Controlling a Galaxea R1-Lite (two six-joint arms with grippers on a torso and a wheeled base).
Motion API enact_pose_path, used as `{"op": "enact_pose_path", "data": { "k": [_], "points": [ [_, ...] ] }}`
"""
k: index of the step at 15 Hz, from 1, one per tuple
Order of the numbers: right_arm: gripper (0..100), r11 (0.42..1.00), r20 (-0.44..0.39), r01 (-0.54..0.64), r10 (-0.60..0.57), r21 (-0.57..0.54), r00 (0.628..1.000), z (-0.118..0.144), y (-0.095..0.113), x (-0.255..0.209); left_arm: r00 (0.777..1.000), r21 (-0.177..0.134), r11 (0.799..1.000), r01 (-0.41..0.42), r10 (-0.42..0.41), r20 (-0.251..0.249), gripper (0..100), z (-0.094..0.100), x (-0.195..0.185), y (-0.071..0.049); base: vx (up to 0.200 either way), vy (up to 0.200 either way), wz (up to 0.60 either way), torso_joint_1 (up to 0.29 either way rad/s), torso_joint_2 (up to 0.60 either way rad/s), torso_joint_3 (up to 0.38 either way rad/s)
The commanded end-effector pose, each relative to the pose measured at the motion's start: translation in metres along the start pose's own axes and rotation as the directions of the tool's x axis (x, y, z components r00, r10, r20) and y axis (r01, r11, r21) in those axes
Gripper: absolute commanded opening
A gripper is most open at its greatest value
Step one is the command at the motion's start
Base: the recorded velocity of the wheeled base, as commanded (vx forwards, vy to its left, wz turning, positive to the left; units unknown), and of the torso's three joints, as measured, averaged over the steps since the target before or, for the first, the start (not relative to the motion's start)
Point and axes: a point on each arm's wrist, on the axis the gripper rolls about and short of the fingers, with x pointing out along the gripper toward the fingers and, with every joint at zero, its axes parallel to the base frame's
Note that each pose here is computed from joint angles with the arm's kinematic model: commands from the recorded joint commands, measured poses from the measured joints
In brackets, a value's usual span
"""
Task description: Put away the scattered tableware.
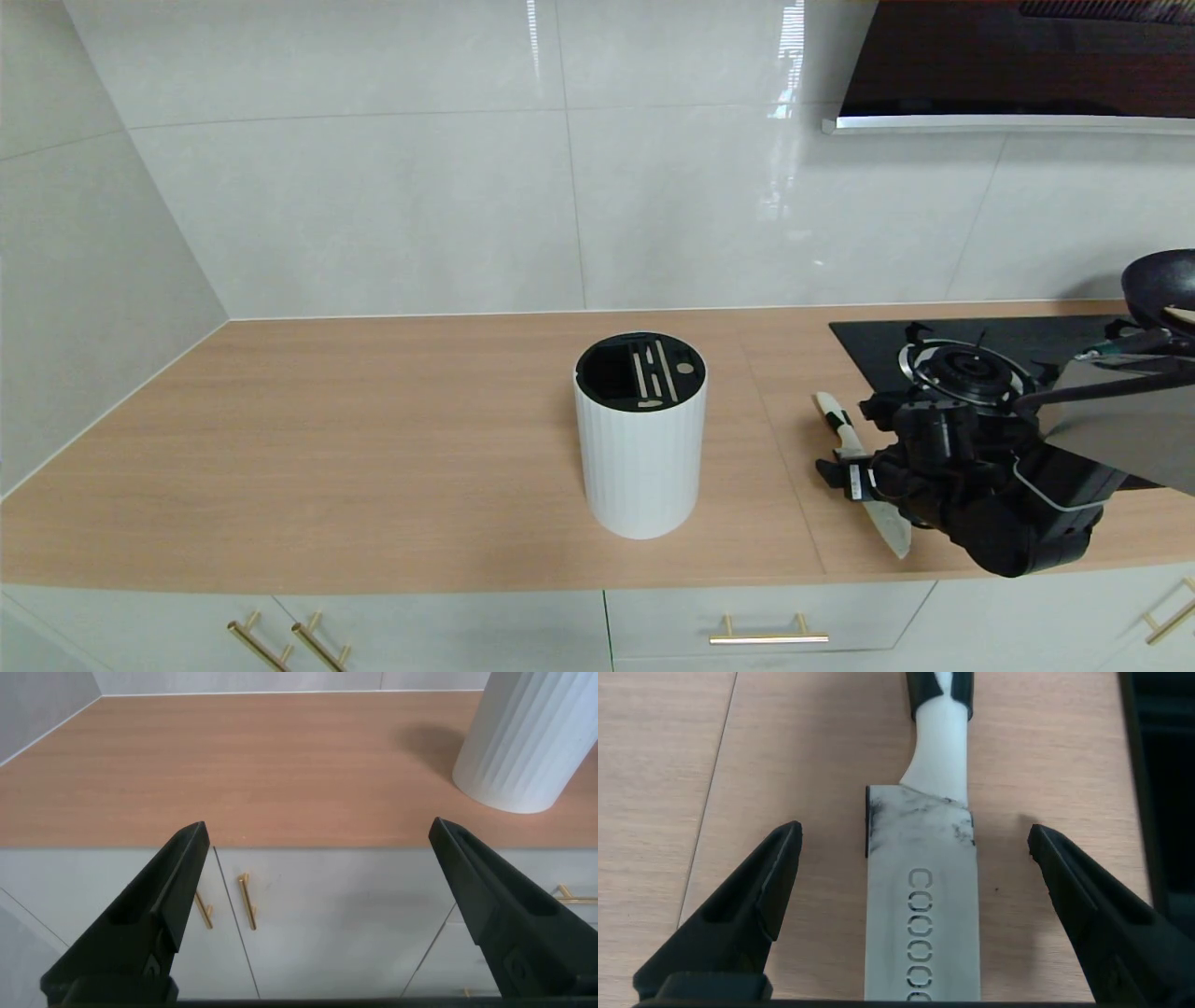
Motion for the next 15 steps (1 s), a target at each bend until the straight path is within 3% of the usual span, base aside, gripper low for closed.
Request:
{"op": "enact_pose_path", "data": {
  "k": [1, 6, 7, 15],
  "points": [
    [100, 1.0, -0.003, -0.002, 0.002, -0.001, 1.0, -0.0007, 0.0007, 0.0001, 1.0, 0.0, 1.0, -0.001, 0.001, -0.002, 100, 0.0, 0.0001, 0.0, 0.0, 0.0, 0.0, 0.0, 0.0, 0.0],
    [100, 1.0, -0.006, -0.002, 0.002, 0.001, 1.0, -0.004, 0.0012, 0.0049, 1.0, 0.0, 1.0, -0.001, 0.001, -0.002, 100, 0.0, 0.0001, 0.0, 0.0, 0.0, 0.0, 0.0, 0.0, 0.0],
    [0, 1.0, -0.004, -0.002, 0.002, 0.003, 1.0, -0.0036, 0.0013, 0.0051, 1.0, 0.0, 1.0, -0.001, 0.001, -0.002, 100, 0.0, 0.0001, 0.0, 0.0, 0.0, 0.0, 0.0, 0.0, 0.0],
    [0, 1.0, 0.019, -0.002, 0.002, 0.008, 1.0, -0.0017, 0.0013, 0.0047, 1.0, -0.001, 1.0, -0.001, 0.001, -0.002, 100, 0.0, 0.0001, 0.0, 0.0, 0.0, 0.0, 0.0, 0.0, 0.0]
  ]
}}
